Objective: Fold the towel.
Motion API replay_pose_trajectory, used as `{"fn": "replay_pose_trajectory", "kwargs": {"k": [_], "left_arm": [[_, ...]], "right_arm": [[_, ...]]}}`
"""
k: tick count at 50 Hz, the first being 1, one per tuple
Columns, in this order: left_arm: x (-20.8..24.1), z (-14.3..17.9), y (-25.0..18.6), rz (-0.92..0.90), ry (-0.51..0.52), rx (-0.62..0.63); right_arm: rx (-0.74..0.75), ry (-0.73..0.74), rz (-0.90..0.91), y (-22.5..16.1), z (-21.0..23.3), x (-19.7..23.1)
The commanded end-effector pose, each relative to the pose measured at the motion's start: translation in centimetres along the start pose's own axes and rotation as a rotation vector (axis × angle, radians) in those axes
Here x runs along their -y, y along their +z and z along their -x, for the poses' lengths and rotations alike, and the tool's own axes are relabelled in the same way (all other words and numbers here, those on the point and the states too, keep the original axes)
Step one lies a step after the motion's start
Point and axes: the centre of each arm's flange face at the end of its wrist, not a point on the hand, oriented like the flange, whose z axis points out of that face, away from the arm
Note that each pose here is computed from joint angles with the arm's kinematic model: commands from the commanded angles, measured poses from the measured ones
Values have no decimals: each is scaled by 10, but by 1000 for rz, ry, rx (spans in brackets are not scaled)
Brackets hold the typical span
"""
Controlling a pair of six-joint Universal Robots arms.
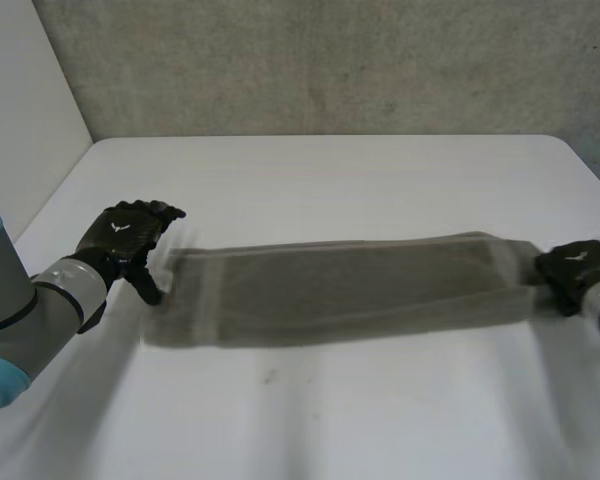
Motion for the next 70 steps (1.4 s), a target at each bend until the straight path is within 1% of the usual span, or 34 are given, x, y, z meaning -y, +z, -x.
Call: {"fn": "replay_pose_trajectory", "kwargs": {"k": [1,8,10,11,12,13,15,16,18,19,21,22,23,24,26,27,29,30,32,36,39,43,47,49,52,58,60,61,63,64,66,67,69,70], "left_arm": [[1,0,0,-1,0,1],[2,-1,-1,-5,0,-1],[2,-1,-1,-5,2,-3],[2,-1,-1,-5,2,-3],[2,-2,-1,-7,2,-4],[2,-2,-1,-7,2,-4],[5,-1,-2,-15,4,2],[5,-1,-2,-15,4,2],[7,1,-3,-20,3,6],[7,1,-3,-20,3,6],[6,-1,-5,-17,3,4],[6,-1,-5,-17,3,4],[8,0,-5,-21,4,5],[8,0,-5,-21,4,5],[13,0,-8,-36,4,7],[13,0,-8,-36,4,7],[15,-2,-10,-44,3,5],[15,-2,-10,-44,3,5],[19,-2,-12,-56,-3,6],[20,-2,-12,-59,-8,5],[20,-2,-13,-59,-9,5],[20,-2,-13,-59,-9,4],[20,-3,-13,-59,-9,4],[20,-4,-13,-56,-9,2],[20,-5,-14,-57,-9,-3],[24,-15,-16,-71,-1,-29],[30,-36,-21,-91,14,-85],[30,-36,-21,-91,14,-85],[35,-63,-28,-109,33,-162],[35,-63,-28,-110,33,-162],[42,-90,-36,-137,40,-236],[42,-90,-36,-137,40,-236],[48,-116,-44,-159,18,-311],[48,-116,-44,-159,18,-312]], "right_arm": [[-174,-74,44,-8,-66,-9],[-187,-111,29,-16,-82,12],[-138,-123,-88,-26,-57,57],[-138,-123,-89,-26,-57,57],[-107,-119,-173,-34,-41,86],[-107,-119,-174,-34,-41,86],[-36,-94,-303,-48,-3,128],[-35,-93,-304,-48,-3,128],[47,-92,-387,-61,42,156],[47,-92,-387,-62,42,156],[174,-141,-497,-90,111,185],[175,-142,-497,-91,111,185],[238,-168,-533,-106,144,191],[239,-168,-533,-106,144,191],[338,-210,-570,-125,193,190],[339,-210,-570,-125,193,190],[417,-251,-567,-134,228,178],[417,-252,-567,-134,228,177],[484,-293,-556,-144,257,163],[526,-338,-530,-147,274,148],[523,-360,-526,-148,274,145],[494,-325,-550,-152,259,156],[396,-177,-562,-148,209,173],[355,-75,-525,-140,177,169],[332,-10,-472,-135,157,156],[289,29,-354,-119,134,123],[272,48,-304,-110,123,105],[272,48,-304,-110,123,104],[273,56,-266,-105,121,88],[273,56,-266,-105,121,88],[269,59,-249,-103,120,78],[269,59,-249,-103,120,78],[266,62,-238,-102,121,73],[266,62,-238,-102,121,73]]}}
